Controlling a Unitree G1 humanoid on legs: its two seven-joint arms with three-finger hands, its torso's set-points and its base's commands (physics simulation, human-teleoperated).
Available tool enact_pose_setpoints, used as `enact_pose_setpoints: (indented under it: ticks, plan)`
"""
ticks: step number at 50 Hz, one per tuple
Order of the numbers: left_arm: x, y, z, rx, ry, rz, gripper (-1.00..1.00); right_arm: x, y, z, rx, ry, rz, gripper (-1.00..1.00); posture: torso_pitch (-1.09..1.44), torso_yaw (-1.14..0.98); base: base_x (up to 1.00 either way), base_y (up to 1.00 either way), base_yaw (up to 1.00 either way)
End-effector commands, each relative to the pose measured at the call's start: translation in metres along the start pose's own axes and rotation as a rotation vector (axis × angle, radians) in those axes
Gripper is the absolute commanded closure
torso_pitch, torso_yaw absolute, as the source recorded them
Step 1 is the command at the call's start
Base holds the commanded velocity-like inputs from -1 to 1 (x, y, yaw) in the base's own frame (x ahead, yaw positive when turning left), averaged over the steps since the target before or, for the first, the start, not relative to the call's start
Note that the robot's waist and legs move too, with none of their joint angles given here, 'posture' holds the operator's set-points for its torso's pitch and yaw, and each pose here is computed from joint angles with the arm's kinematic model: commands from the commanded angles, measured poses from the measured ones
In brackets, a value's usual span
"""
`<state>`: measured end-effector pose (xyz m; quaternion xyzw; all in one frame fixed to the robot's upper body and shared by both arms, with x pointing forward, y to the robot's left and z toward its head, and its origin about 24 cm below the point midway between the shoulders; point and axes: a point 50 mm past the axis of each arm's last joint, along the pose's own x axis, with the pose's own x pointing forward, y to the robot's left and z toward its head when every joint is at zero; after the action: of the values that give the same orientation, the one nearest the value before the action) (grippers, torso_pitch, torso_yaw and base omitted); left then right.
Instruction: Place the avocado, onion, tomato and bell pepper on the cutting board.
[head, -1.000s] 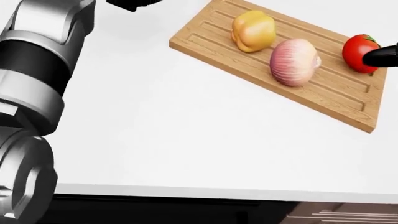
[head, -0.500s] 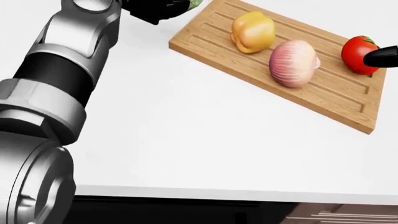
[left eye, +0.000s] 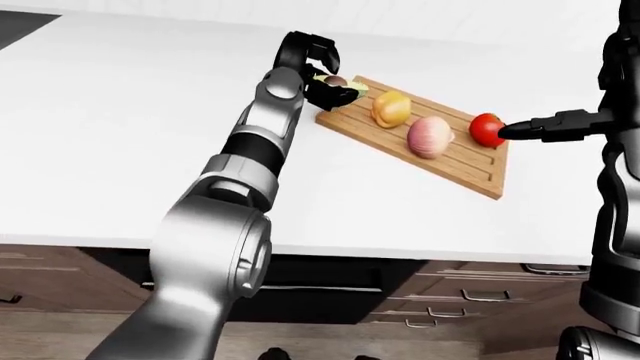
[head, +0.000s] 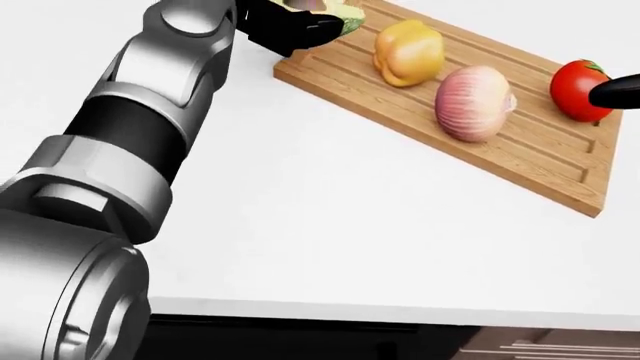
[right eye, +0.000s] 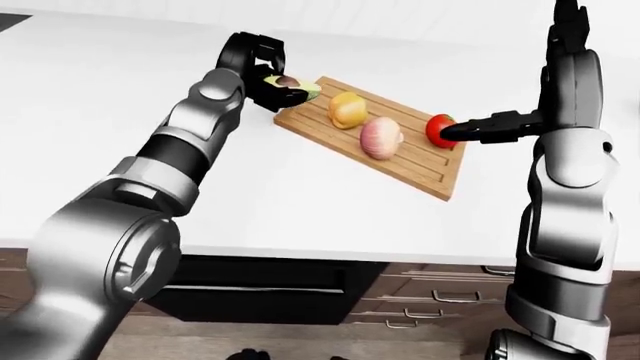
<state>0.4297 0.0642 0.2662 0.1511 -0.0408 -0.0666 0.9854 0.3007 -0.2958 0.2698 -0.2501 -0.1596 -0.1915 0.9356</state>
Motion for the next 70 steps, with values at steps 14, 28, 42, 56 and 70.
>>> enact_pose_setpoints:
  ticks: [14,28,42,56,70]
  plan:
    - [-0.001,-0.002,0.031,-0.004,-0.123,0.012,1.00,0.001,-0.012,0.018,-0.009,-0.081,-0.049,-1.00,0.28,0.00,0.00,0.00,0.00]
    - [-0.001,-0.005,0.028,-0.012,-0.114,0.004,1.00,0.000,-0.013,0.017,-0.009,-0.080,-0.049,-1.00,0.28,0.00,0.00,0.00,0.00]
    - [-0.001,-0.008,0.025,-0.016,-0.113,-0.007,0.87,0.000,-0.013,0.018,-0.010,-0.080,-0.050,-1.00,0.28,0.00,0.00,0.00,0.00]
    - [-0.001,-0.009,0.020,-0.013,-0.101,-0.010,0.63,0.000,-0.013,0.018,-0.010,-0.081,-0.050,-1.00,0.28,0.00,0.00,0.00,0.00]
    - [-0.001,-0.010,0.018,-0.005,-0.098,-0.016,0.44,0.001,-0.011,0.018,-0.010,-0.081,-0.048,-1.00,0.28,0.00,0.00,0.00,0.00]
